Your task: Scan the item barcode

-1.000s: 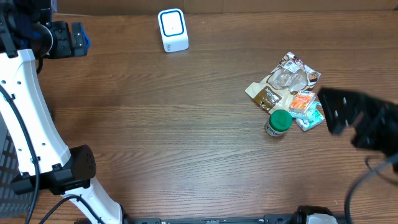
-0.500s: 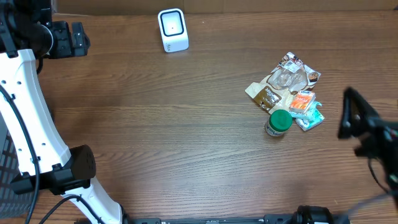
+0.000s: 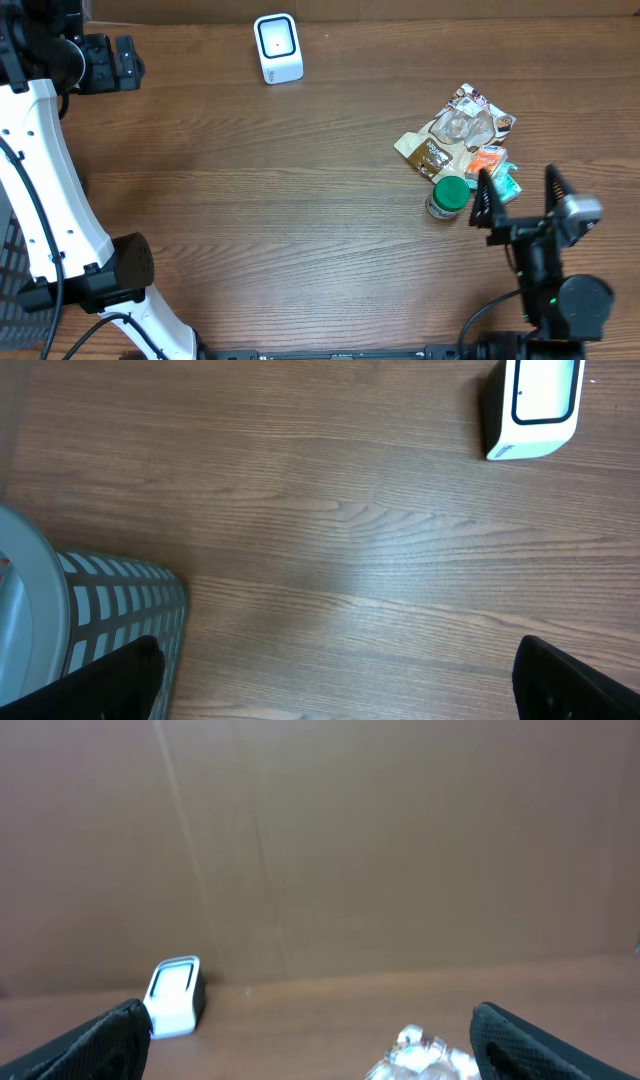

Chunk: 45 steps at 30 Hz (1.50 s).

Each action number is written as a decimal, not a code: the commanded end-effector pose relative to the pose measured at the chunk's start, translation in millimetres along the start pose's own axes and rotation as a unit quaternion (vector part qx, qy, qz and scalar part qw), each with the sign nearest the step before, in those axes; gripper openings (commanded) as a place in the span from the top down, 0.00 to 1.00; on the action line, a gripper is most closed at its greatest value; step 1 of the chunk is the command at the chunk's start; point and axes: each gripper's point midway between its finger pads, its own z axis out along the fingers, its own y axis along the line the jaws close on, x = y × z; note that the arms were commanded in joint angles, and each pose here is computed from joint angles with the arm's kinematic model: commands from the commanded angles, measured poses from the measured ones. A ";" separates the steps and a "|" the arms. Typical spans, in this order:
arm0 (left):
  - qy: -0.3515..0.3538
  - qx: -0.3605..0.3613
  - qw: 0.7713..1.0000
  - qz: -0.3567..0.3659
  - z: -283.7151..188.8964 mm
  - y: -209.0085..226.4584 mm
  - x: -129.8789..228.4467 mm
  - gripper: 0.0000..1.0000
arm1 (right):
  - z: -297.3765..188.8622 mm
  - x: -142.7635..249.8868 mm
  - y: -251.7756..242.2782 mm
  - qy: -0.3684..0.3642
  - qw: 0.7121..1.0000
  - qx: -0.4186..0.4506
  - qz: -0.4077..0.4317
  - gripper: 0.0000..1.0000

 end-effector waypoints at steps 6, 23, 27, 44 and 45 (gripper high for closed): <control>-0.002 -0.002 1.000 0.007 -2.3 0.1 0.3 0.00 | -10.3 67.7 -4.6 0.017 1.000 -0.003 0.001 0.00; -0.002 -0.002 1.000 0.007 -2.3 0.1 0.3 0.00 | -14.2 111.7 -11.9 0.063 0.998 0.005 0.007 0.00; -0.002 -0.002 1.000 0.007 -2.3 0.1 0.3 0.00 | -14.2 111.7 -11.9 0.063 0.998 0.005 0.007 0.00; -0.001 -0.002 1.000 0.008 -1.9 -0.7 0.4 0.00 | -14.2 111.7 -11.9 0.063 0.998 0.005 0.007 0.00; -0.002 -0.002 1.000 0.008 -2.5 -0.6 0.6 0.00 | -14.2 111.7 -11.9 0.063 0.998 0.005 0.007 0.00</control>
